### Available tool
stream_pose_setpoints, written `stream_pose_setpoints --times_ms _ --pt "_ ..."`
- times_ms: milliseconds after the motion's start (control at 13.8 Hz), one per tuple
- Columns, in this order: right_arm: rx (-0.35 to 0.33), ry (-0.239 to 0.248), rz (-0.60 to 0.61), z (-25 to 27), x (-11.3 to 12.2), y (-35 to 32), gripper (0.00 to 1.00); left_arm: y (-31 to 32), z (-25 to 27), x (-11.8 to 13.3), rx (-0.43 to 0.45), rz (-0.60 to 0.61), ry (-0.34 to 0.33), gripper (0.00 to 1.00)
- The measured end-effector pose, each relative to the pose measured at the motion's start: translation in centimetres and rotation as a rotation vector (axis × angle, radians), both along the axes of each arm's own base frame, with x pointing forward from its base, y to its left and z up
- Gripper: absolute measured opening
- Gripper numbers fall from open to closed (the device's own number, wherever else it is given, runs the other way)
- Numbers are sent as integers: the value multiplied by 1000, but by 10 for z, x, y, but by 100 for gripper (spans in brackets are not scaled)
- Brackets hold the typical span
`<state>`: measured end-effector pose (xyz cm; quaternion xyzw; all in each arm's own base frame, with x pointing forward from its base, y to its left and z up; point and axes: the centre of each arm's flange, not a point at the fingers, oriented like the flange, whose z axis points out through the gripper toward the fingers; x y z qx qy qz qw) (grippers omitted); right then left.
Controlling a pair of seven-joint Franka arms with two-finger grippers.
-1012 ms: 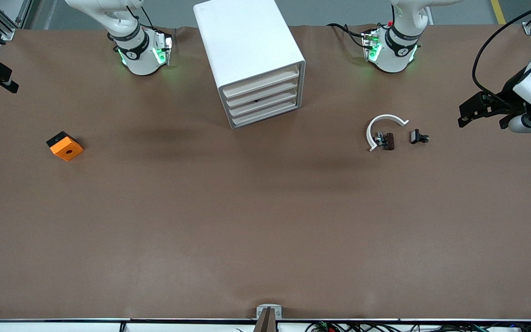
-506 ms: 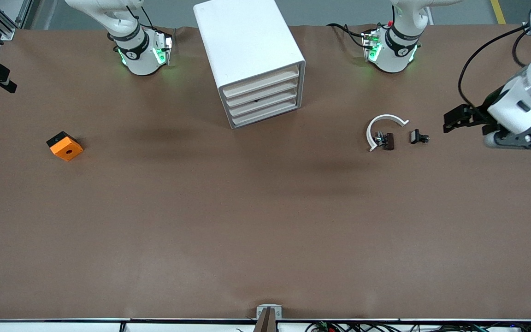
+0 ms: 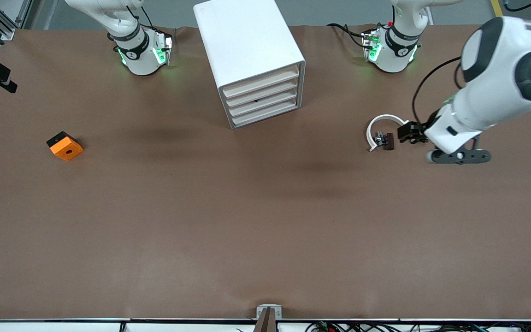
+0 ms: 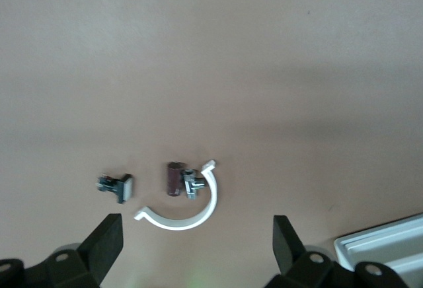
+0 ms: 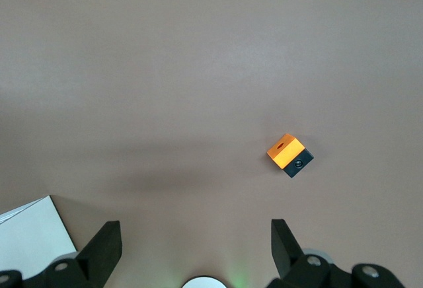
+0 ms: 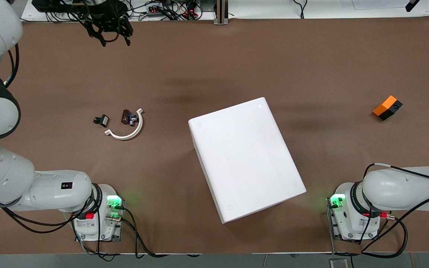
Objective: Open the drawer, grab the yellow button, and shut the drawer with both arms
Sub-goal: 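Reach the left gripper to the drawer front and grasp its edge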
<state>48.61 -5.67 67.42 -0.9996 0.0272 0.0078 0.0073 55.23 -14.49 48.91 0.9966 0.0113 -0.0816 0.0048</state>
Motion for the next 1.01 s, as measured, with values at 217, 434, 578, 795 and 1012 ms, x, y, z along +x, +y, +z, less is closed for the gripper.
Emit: stream_pose_setpoints --times_ms 217,434,578,795,1012 --pt "0 -1 -1 0 0 0 100 -26 -17 -13 30 88 31 100" --pt "0 -1 -1 0 0 0 100 -53 -27 -28 67 201 52 100" --pt "0 -1 -1 0 0 -1 100 -70 -34 -38 93 257 68 100" --pt "0 -1 -2 0 0 -1 100 -102 -47 -54 133 367 96 100" --pt "0 -1 -2 0 0 -1 100 -130 -63 -64 189 518 143 100"
